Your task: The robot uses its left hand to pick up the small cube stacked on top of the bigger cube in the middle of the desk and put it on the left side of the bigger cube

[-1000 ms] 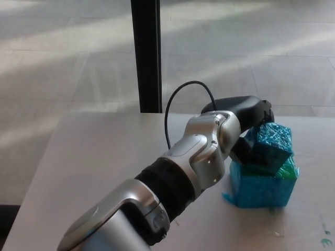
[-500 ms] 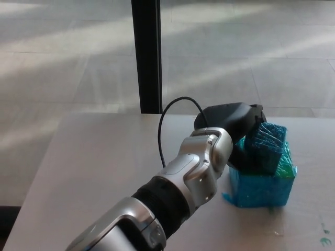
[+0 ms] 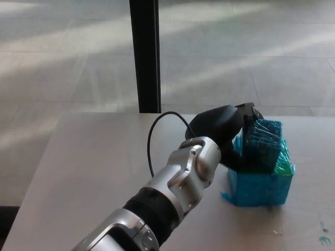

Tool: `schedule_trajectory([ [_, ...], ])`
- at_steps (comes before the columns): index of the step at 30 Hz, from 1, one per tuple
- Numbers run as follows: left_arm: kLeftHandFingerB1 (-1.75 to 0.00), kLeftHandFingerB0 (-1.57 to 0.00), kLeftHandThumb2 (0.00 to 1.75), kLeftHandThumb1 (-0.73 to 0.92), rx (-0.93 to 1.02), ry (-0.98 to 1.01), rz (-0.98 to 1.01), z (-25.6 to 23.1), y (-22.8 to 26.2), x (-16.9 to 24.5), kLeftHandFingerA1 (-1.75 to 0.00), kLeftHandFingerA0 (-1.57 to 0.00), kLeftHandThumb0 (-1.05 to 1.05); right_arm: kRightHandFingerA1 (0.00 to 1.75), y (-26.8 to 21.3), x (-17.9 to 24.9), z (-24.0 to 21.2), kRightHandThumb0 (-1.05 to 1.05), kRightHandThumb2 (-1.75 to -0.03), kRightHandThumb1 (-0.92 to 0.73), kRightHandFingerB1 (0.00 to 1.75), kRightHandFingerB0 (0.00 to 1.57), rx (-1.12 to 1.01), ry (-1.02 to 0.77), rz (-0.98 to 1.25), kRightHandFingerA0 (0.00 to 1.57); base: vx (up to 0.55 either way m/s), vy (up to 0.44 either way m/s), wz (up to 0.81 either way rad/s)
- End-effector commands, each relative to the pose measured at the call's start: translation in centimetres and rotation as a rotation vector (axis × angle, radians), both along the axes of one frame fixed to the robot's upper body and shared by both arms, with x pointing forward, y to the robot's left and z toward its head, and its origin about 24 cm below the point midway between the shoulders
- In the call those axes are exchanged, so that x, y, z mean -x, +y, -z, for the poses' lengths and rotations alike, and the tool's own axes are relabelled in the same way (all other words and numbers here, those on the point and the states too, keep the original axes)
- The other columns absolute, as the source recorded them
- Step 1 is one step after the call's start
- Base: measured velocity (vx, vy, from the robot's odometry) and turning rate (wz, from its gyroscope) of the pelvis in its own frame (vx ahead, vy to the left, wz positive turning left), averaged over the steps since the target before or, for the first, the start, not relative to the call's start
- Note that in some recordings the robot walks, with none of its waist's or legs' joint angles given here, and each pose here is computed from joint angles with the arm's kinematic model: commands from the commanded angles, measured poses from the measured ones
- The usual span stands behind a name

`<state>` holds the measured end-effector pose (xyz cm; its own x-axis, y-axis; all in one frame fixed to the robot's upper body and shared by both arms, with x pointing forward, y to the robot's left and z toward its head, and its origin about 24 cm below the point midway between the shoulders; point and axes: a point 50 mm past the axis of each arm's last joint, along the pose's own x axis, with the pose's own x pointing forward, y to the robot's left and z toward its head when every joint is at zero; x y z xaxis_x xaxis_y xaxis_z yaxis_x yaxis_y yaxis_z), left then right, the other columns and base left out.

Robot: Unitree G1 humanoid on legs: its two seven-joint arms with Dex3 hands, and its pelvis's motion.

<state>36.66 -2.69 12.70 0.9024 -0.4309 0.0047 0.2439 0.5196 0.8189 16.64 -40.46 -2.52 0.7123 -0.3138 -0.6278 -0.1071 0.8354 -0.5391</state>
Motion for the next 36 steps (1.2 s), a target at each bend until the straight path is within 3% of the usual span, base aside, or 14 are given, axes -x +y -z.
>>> schedule_trajectory([
  [1,-0.89,-0.66,0.61,0.73,-0.015,-0.001,0.033,0.5,-1.3,0.8,-1.08,-0.65,-0.33,1.03,-0.4,-0.4,-0.6,-0.70,-0.93,-0.55,0.83,0.63,0.026,-0.040,0.023,0.76,0.00,0.000,0.00],
  [3,-0.96,-0.66,0.61,0.72,-0.036,-0.012,0.031,0.5,-1.2,0.8,-1.09,-0.68,-0.32,1.01,-0.4,-0.3,-0.6,-0.71,-1.09,-0.47,0.82,0.64,0.018,-0.049,0.030,0.81,0.00,0.000,0.00],
  [9,-0.92,-0.72,0.61,0.71,0.013,0.012,0.020,0.8,-0.8,0.8,-1.22,-0.70,-0.28,1.08,-0.4,-0.2,-0.5,-0.78,-0.87,-0.62,0.84,0.66,0.010,-0.048,0.046,0.81,0.00,0.000,0.00],
  [13,-1.49,-0.60,0.59,0.73,0.037,-0.006,0.041,-0.1,-0.5,0.4,-1.75,-0.73,-0.23,1.08,-0.5,-0.1,-0.6,-0.83,-0.83,-0.66,0.84,0.64,0.017,-0.045,0.048,0.83,0.00,0.000,0.00],
  [15,-1.32,-0.65,0.60,0.73,0.015,-0.034,0.038,-0.9,-0.5,0.1,-1.68,-0.75,-0.25,1.08,-0.6,0.0,-0.7,-0.82,-0.83,-0.65,0.84,0.64,0.018,-0.045,0.049,0.82,0.00,0.000,0.00],
  [18,-1.60,-0.60,0.62,0.71,0.025,-0.085,0.020,-2.8,0.2,-0.8,-1.75,-0.74,-0.24,1.06,-0.7,0.1,-0.7,-0.86,-0.84,-0.67,0.84,0.62,0.023,-0.034,0.031,0.81,0.00,0.000,0.00],
  [20,-1.60,-0.60,0.62,0.71,0.025,-0.089,0.017,-3.1,0.3,-0.9,-1.75,-0.74,-0.24,1.06,-0.7,0.3,-0.7,-0.86,-0.84,-0.67,0.84,0.62,0.024,-0.031,0.032,0.81,0.00,0.000,0.00],
  [22,-1.04,-0.74,0.64,0.69,0.048,-0.118,0.003,-4.8,1.1,-1.5,-1.56,-0.75,-0.25,1.06,-0.8,0.4,-0.7,-0.87,-0.84,-0.66,0.84,0.62,0.016,-0.029,0.035,0.80,0.00,0.000,0.00],
  [23,-1.38,-0.67,0.61,0.71,0.056,-0.145,-0.005,-5.9,1.6,-1.9,-1.68,-0.76,-0.25,1.06,-0.8,0.6,-0.5,-0.82,-0.79,-0.68,0.83,0.62,0.024,-0.022,0.038,0.81,0.00,0.000,0.00],
  [26,-1.34,-0.70,0.62,0.70,0.065,-0.168,-0.009,-6.4,2.0,-2.1,-1.66,-0.77,-0.24,1.04,-0.8,0.8,-0.4,-0.80,-0.80,-0.70,0.82,0.59,0.038,-0.005,0.025,0.76,0.00,0.000,0.00],
  [27,-1.29,-0.69,0.61,0.70,0.074,-0.162,-0.015,-6.7,2.2,-2.2,-1.65,-0.77,-0.24,1.00,-0.8,0.9,-0.3,-0.85,-1.08,-0.53,0.82,0.61,0.043,-0.002,0.022,0.77,0.00,0.000,0.00],
  [28,-1.44,-0.69,0.61,0.69,0.077,-0.161,-0.017,-6.9,2.3,-2.2,-1.71,-0.78,-0.25,1.03,-0.7,0.9,-0.3,-0.79,-0.81,-0.69,0.82,0.59,0.044,0.000,0.018,0.74,0.00,0.000,0.00],
  [31,-1.21,-0.77,0.63,0.68,0.083,-0.166,-0.019,-7.2,2.5,-2.3,-1.62,-0.79,-0.23,1.03,-0.7,1.0,-0.3,-0.81,-0.81,-0.68,0.81,0.57,0.035,-0.002,0.009,0.73,0.00,0.000,0.00],
  [36,-1.35,-0.77,0.67,0.65,0.068,-0.196,-0.021,-6.8,2.9,-2.3,-1.68,-0.82,-0.23,1.05,-0.7,1.1,-0.1,-0.82,-0.78,-0.67,0.83,0.56,0.022,0.000,0.031,0.76,0.00,0.000,0.00],
])
